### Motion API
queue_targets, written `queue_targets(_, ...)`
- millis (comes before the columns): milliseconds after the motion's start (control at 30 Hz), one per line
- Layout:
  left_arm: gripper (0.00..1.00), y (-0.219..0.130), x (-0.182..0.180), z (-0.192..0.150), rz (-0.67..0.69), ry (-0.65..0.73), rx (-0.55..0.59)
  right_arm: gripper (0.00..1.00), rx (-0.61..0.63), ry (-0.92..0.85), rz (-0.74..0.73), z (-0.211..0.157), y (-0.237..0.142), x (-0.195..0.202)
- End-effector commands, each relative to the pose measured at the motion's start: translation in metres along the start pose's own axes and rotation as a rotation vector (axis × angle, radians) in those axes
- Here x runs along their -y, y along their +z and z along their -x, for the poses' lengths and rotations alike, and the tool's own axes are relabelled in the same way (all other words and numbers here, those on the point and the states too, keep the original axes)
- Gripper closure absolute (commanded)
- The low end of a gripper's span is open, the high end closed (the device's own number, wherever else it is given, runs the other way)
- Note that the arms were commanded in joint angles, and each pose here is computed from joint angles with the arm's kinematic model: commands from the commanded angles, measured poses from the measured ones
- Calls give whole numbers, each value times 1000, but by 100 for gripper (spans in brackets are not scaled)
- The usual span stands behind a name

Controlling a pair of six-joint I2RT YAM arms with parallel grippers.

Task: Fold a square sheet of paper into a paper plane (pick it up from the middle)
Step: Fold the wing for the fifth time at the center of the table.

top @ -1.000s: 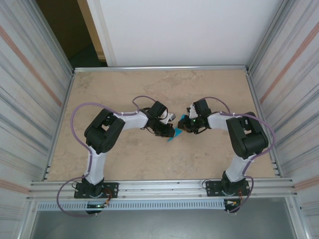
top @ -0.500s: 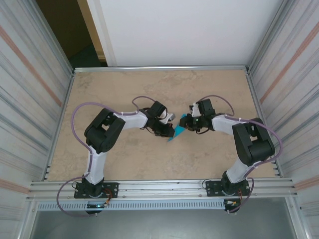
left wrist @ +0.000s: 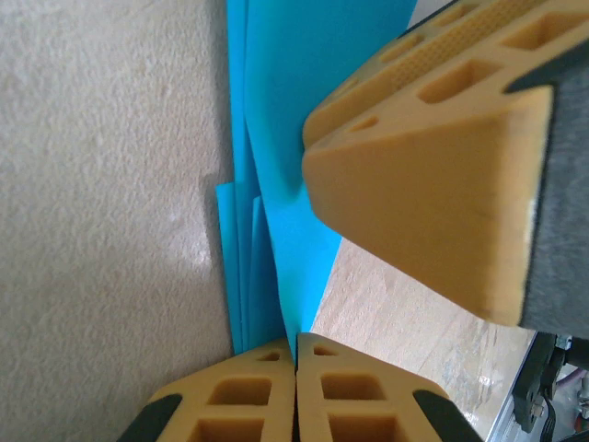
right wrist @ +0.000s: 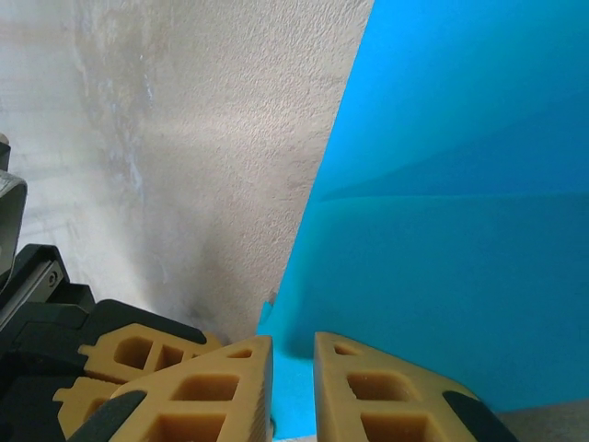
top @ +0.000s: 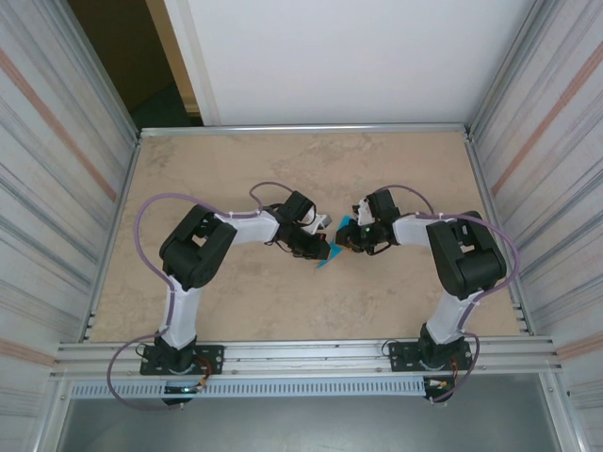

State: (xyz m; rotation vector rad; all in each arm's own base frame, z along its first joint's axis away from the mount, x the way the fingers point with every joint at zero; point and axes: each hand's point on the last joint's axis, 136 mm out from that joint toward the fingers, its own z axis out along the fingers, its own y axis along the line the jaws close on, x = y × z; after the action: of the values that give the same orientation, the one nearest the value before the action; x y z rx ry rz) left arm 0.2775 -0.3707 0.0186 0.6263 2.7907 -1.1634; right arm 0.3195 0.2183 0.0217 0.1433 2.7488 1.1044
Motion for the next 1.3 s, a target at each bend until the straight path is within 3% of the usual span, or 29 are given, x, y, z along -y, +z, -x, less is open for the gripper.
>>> queue_targets(0, 92, 16, -41, -32, 108, -78, -86, 81, -22, -13, -21, 0, 6, 2)
queue_targets(300, 91, 12, -37, -29, 103, -75, -76, 84, -58, 13, -159, -8, 9, 24)
queue_targets(367, 90, -2, -20, -18, 81, -47, -31, 84, -65, 18, -175, -9, 10, 28)
queue_targets(533, 78, -34, 9, 3, 65, 4, 64, 84, -71, 17, -180, -11, 12, 29)
queue_targets(700, 68, -57, 14, 15, 110, 3, 134, 83, -72, 16, -178, -11, 11, 29)
queue_targets(933, 80, -57, 43, 24, 21, 53, 155, 83, -75, 19, -180, -12, 12, 30)
queue_targets(1267, 91, -21, 31, 13, 52, 31, 35, 84, -83, 26, -184, -14, 13, 32)
